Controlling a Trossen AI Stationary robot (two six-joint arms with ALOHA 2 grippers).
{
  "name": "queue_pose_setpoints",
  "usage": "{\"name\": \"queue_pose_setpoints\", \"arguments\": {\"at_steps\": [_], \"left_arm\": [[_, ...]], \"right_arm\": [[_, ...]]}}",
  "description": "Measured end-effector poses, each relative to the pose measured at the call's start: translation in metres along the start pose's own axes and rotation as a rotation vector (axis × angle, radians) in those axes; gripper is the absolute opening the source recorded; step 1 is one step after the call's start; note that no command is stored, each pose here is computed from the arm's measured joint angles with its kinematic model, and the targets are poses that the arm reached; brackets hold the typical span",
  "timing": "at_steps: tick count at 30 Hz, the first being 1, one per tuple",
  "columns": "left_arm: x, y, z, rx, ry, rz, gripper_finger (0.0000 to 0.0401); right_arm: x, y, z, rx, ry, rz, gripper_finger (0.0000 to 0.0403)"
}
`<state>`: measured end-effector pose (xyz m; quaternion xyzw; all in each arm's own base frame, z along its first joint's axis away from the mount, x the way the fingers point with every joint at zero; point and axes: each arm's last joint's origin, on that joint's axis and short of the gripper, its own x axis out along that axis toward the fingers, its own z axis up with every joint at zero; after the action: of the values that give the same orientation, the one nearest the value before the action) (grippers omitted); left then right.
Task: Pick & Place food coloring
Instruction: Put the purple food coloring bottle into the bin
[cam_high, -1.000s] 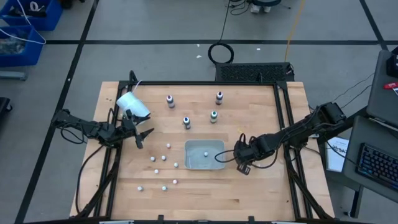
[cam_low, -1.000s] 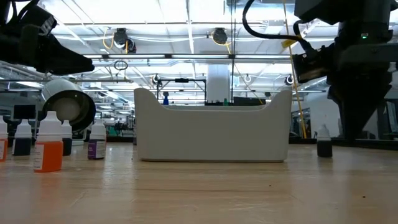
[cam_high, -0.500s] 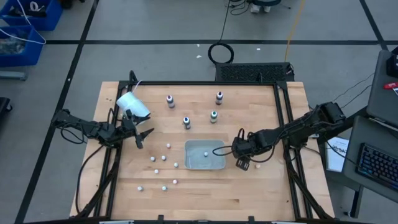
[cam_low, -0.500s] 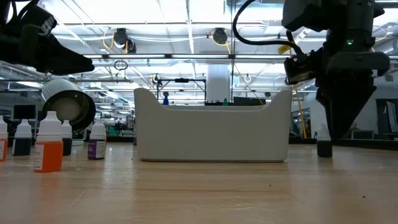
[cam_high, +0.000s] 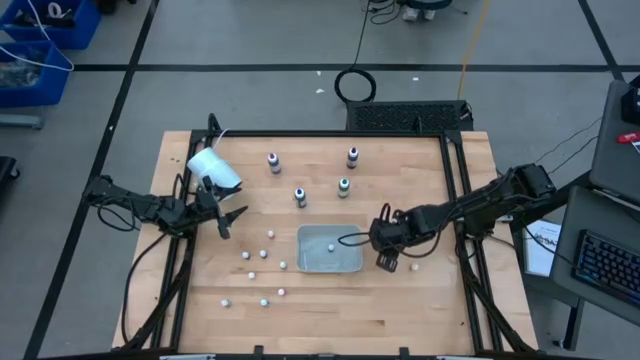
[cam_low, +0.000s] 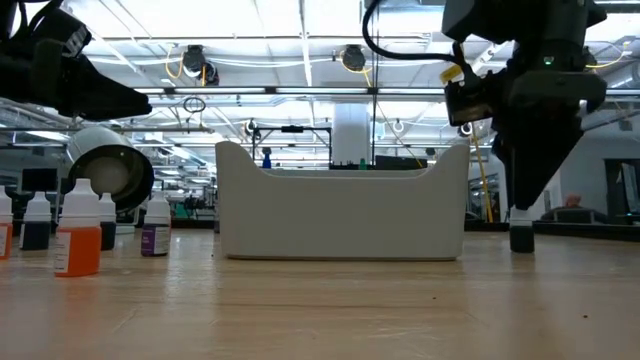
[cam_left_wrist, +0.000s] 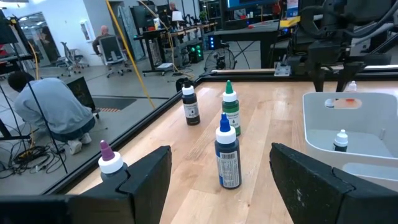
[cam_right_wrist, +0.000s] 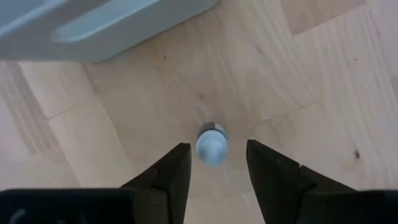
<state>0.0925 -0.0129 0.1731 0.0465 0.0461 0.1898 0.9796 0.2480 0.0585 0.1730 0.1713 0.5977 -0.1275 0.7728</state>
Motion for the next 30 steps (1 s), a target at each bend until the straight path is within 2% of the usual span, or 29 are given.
{"name": "queue_pose_setpoints", "arguments": {"at_steps": [30], "left_arm": [[0.0,0.0,-0.0001,0.001,0.001,0.0,0.0274]], "right_arm": [[0.01,-0.0009,0.0007,-0.009,-0.024,0.022,0.0144]]}}
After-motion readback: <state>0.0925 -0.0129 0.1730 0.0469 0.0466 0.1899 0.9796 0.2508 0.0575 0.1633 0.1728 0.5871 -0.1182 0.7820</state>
